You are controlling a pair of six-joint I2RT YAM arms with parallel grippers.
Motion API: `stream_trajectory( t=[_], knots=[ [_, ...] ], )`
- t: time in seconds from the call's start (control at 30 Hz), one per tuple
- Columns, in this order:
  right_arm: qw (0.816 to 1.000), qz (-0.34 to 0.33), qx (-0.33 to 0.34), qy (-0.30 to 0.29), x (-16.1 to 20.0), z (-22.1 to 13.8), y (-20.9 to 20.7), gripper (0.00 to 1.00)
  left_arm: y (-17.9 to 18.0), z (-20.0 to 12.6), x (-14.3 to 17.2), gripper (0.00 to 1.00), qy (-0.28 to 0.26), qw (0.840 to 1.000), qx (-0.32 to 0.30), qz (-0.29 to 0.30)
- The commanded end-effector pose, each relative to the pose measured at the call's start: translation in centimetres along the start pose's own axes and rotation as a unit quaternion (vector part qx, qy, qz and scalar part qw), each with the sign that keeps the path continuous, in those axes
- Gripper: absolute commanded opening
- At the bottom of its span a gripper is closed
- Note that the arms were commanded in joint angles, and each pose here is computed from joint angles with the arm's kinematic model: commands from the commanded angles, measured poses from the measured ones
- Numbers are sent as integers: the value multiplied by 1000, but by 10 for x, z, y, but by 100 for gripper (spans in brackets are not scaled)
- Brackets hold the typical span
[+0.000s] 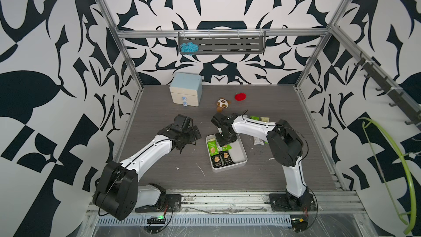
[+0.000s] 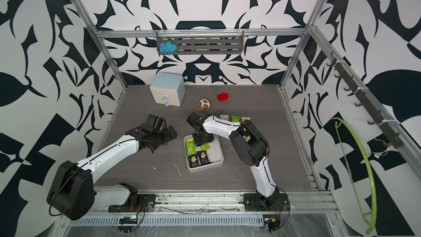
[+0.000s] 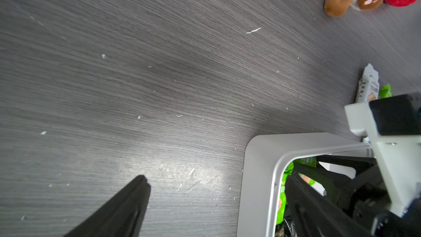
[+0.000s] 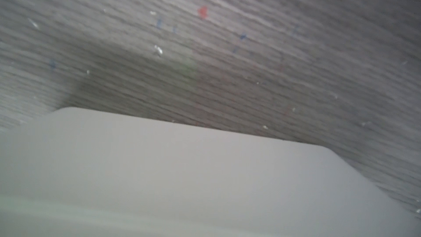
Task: Take the cookies out of the storage box
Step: Pick up the cookie from the storage box.
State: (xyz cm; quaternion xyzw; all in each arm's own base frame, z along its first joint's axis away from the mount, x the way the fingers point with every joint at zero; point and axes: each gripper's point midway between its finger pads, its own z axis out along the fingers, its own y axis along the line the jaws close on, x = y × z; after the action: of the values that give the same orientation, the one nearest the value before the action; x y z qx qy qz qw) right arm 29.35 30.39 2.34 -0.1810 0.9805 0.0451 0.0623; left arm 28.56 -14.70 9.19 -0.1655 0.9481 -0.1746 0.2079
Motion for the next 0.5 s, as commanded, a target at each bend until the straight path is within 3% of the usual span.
stream_trajectory(
  t=[0.0, 0.47],
  knots=[
    [1000, -7, -2, -16, -6, -22, 4, 46, 4, -2, 3, 99, 3, 1000, -3, -2],
    [999, -9, -11, -30, 2, -53, 1, 43, -9, -3, -3, 99, 7, 1000, 16, -2]
  ],
)
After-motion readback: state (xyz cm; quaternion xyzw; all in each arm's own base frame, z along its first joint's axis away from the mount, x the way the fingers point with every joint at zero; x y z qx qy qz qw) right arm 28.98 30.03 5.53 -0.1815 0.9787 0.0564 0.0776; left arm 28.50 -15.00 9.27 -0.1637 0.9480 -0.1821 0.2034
